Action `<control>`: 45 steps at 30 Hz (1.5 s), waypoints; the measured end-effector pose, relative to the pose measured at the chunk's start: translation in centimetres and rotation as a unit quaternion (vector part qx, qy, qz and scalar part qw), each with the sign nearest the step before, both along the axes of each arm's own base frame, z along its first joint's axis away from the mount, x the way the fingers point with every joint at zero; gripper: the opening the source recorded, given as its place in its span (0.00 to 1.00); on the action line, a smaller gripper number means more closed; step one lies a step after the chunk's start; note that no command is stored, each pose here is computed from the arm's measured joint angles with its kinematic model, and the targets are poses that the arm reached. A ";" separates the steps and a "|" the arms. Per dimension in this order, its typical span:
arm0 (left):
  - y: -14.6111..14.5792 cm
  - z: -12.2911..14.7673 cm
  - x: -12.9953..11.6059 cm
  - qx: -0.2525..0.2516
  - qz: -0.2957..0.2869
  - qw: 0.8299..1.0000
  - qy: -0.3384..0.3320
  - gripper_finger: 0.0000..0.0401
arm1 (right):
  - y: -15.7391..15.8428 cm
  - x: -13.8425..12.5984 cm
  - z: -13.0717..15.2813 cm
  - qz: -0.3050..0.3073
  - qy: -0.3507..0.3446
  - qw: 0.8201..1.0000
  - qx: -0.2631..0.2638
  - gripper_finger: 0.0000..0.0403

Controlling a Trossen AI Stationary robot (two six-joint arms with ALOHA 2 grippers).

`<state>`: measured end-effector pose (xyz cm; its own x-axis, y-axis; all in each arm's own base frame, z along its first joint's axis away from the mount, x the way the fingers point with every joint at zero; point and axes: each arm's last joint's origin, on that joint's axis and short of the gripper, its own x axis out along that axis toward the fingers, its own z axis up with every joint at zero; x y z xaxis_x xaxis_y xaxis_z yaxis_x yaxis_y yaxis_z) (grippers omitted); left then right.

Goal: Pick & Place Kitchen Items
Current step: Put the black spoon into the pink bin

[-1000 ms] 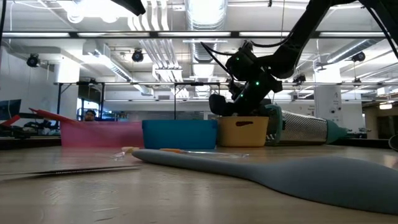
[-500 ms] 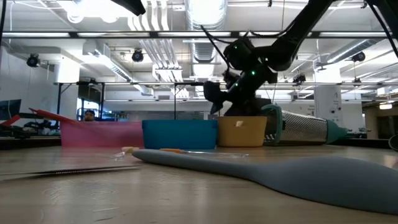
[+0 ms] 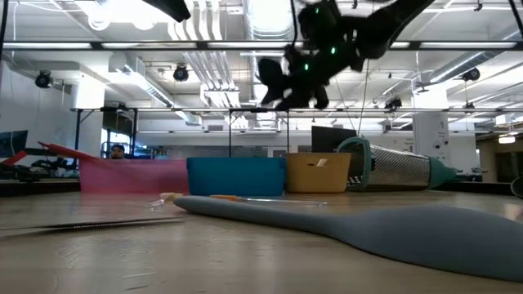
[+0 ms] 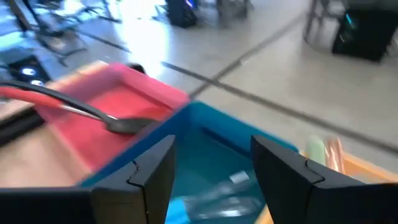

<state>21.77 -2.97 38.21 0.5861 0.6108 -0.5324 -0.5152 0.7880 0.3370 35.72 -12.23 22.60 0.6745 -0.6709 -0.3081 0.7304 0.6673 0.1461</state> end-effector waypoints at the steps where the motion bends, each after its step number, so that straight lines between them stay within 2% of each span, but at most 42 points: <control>1: 0.0 0.0 0.0 -0.006 -0.004 1.000 0.002 0.63 | 0.5 0.0 0.7 0.011 -0.002 1.000 -0.011 0.48; 11: -0.2 -0.3 0.0 -0.039 -0.032 0.999 0.017 0.63 | 7.2 -2.1 7.1 0.120 0.002 0.988 -0.099 0.40; 19: -0.2 -0.3 0.0 -0.039 -0.033 0.999 0.018 0.63 | 11.7 -5.4 10.3 0.191 0.058 0.977 -0.081 0.34; 25: -0.2 -0.3 -0.1 -0.039 -0.041 0.998 0.027 0.63 | 14.6 -7.1 11.5 0.238 0.131 0.961 -0.051 0.29; 29: -0.2 -0.4 -0.1 -0.041 -0.043 0.998 0.030 0.63 | 16.6 -7.7 12.1 0.267 0.152 0.951 -0.043 0.25; 36: -0.2 -0.6 -0.3 -0.041 -0.047 0.997 0.048 0.63 | 19.9 -8.3 12.4 0.324 0.154 0.933 -0.040 0.18; 41: -0.4 -1.1 -0.2 -0.057 -0.086 0.991 0.081 0.63 | 21.2 -8.7 12.2 0.347 0.156 0.924 -0.043 0.13; 45: -0.6 -2.5 0.0 -0.063 -0.105 0.986 0.113 0.63 | 21.3 -8.8 11.8 0.350 0.162 0.922 -0.043 0.10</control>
